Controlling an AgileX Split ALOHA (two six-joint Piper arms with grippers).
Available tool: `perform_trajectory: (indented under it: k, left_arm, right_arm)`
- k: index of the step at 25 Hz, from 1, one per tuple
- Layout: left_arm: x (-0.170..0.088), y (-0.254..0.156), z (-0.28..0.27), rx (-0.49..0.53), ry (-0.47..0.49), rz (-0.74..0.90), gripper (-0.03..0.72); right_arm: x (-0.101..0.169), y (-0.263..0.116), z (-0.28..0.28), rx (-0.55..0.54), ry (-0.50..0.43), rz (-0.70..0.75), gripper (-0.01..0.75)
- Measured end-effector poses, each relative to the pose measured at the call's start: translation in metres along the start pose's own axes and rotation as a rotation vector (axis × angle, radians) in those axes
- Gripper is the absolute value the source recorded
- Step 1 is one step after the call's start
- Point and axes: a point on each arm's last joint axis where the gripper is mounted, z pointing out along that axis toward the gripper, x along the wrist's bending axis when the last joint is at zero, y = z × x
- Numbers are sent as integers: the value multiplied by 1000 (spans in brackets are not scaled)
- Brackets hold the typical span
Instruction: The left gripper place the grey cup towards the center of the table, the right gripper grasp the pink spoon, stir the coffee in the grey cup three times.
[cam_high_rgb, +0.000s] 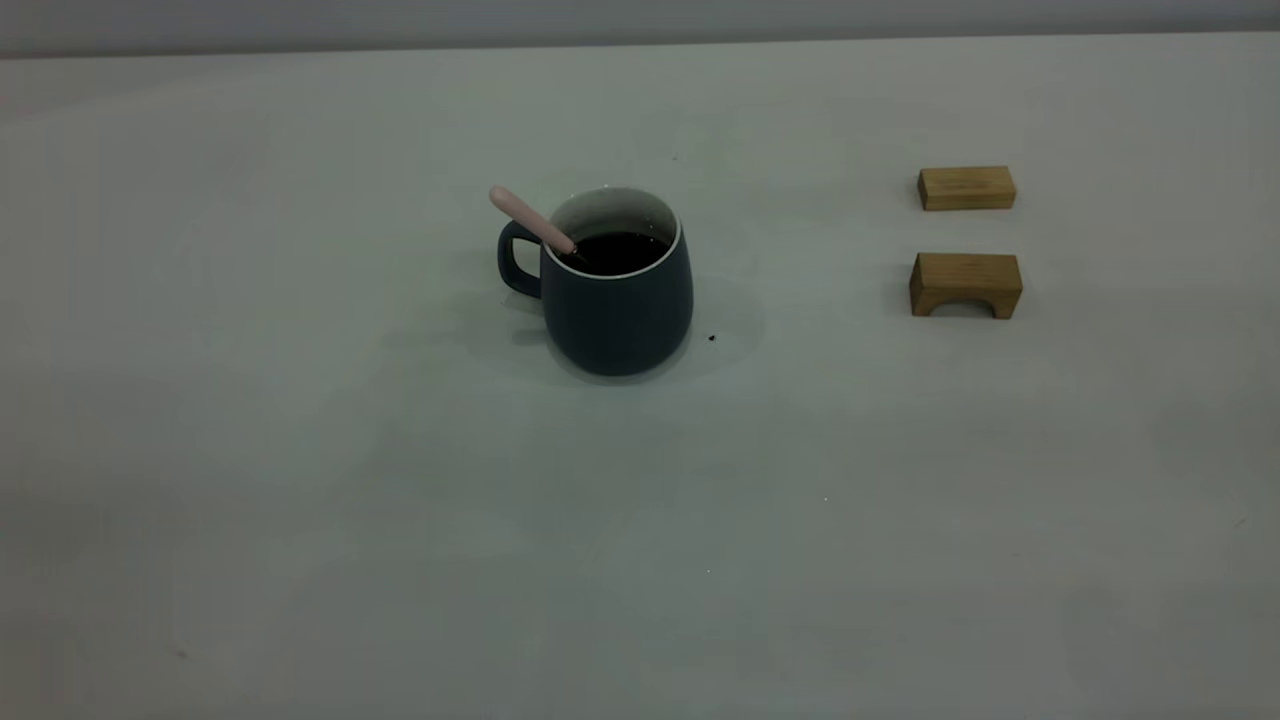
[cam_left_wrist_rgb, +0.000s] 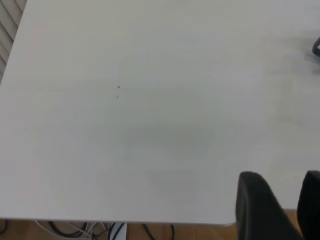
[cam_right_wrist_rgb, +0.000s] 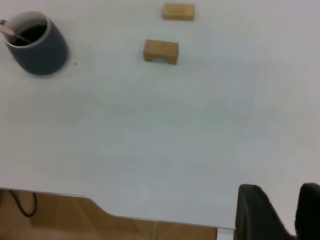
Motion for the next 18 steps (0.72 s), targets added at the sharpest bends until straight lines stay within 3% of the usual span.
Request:
perform_trajectory:
  k: [9,18]
  left_arm:
    - [0,0,0,0,0,0,274]
    - [0,0,0,0,0,0,274]
  right_arm:
    - [-1,-19,7,-110,-24,-10,238]
    - [-2,-22,10,-112,-28,-11,238]
